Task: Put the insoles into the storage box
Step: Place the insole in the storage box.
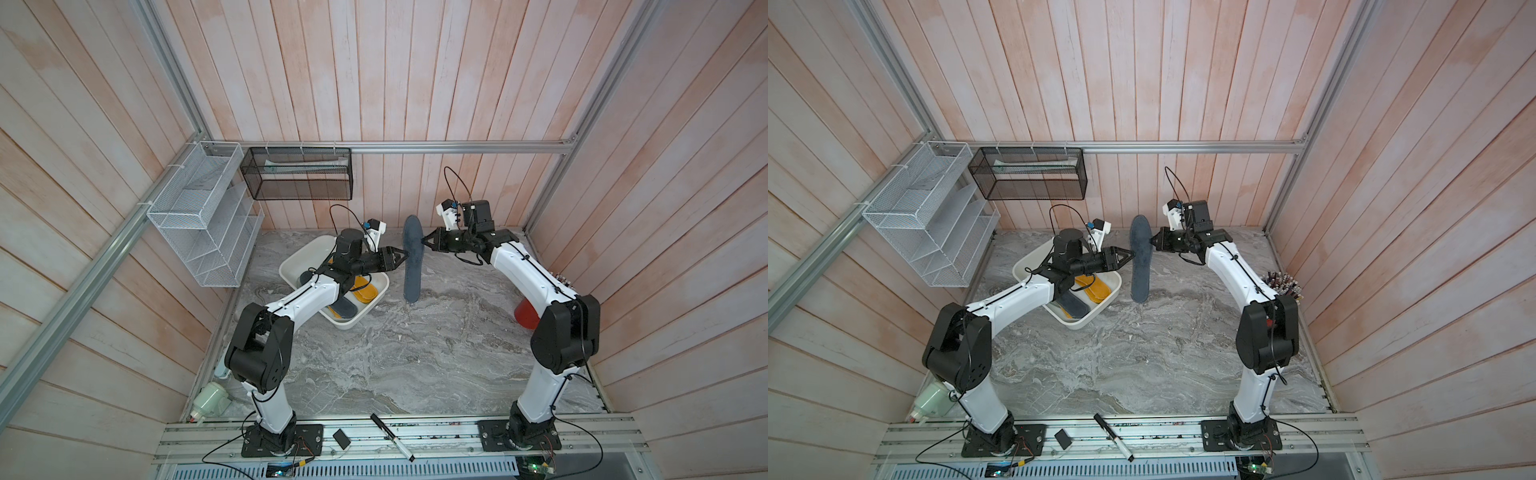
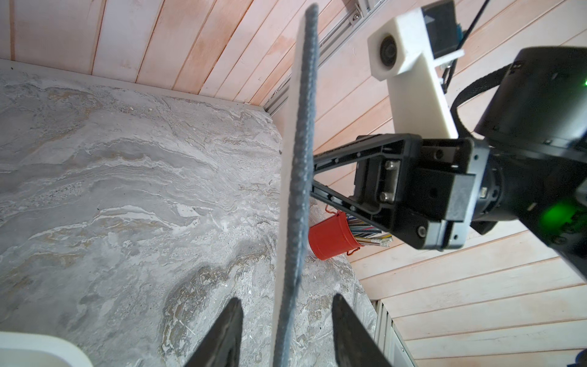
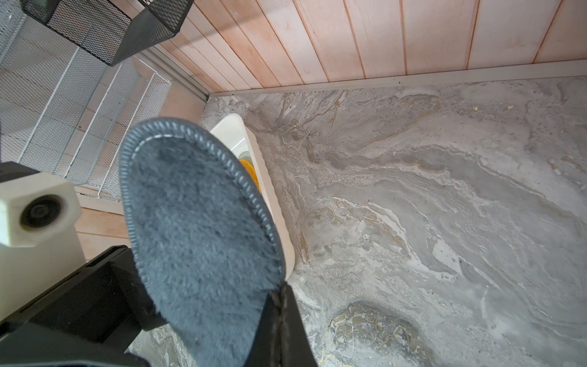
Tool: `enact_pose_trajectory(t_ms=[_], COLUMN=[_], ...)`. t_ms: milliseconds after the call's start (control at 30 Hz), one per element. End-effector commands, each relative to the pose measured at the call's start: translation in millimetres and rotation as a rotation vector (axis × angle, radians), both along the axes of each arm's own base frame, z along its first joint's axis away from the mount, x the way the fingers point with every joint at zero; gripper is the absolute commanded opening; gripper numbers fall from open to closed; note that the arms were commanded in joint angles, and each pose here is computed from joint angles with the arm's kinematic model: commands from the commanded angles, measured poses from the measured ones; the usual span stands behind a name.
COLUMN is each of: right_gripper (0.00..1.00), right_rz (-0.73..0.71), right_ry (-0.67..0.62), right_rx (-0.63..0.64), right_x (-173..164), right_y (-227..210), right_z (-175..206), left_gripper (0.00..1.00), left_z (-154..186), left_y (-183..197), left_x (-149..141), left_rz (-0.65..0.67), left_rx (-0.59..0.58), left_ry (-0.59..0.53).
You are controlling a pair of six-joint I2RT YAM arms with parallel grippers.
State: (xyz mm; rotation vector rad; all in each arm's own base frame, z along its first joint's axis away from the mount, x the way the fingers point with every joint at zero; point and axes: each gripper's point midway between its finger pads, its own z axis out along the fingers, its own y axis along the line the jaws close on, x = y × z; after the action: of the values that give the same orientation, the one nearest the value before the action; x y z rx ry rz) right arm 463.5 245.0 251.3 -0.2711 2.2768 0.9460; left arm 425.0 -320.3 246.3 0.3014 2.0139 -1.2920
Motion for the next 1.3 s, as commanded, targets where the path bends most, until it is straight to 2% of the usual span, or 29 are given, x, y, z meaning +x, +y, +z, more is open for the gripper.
enact_pose_trajectory(t_ms=[0, 300, 467, 600, 733, 833, 900, 933, 1267], right_gripper=[0.0, 0.0, 0.0, 0.0, 0.0, 0.1, 0.23, 0.26, 0.29], right_rz=[0.042, 0.058, 0.059, 0.053, 0.043, 0.025, 0.013, 0.005, -0.029], right_ry=[-0.002, -0.001, 0.006, 0.007, 0.009, 0.011, 0.013, 0.016, 0.038], right_rx=[0.004, 0.013, 0.012, 0.012, 0.005, -0.007, -0.013, -0.017, 0.014], right_x=[-1, -3, -3, -2, 0, 2, 4, 4, 5], right_y=[8, 10, 11, 11, 9, 6, 2, 0, -12], right_z=[1, 1, -3, -3, -4, -5, -6, -7, -11], left_gripper=[0.47, 0.41, 0.26, 0.06, 0.0, 0.0, 0.0, 0.0, 0.0], left_z=[-4, -7, -6, -10, -13, -10, -8, -7, 8], left_y=[-6, -20, -22, -21, -16, 0, 17, 27, 116], left_x=[4, 7, 7, 10, 11, 10, 11, 12, 20], left_rz=[-0.004, -0.039, -0.043, -0.028, 0.006, 0.06, 0.115, 0.151, 0.495], left_rx=[0.011, -0.007, -0.017, -0.002, -0.011, -0.092, -0.141, -0.162, -0.328], left_ry=[-0.033, -0.035, -0.035, -0.016, 0.003, 0.006, 0.016, 0.018, 0.063])
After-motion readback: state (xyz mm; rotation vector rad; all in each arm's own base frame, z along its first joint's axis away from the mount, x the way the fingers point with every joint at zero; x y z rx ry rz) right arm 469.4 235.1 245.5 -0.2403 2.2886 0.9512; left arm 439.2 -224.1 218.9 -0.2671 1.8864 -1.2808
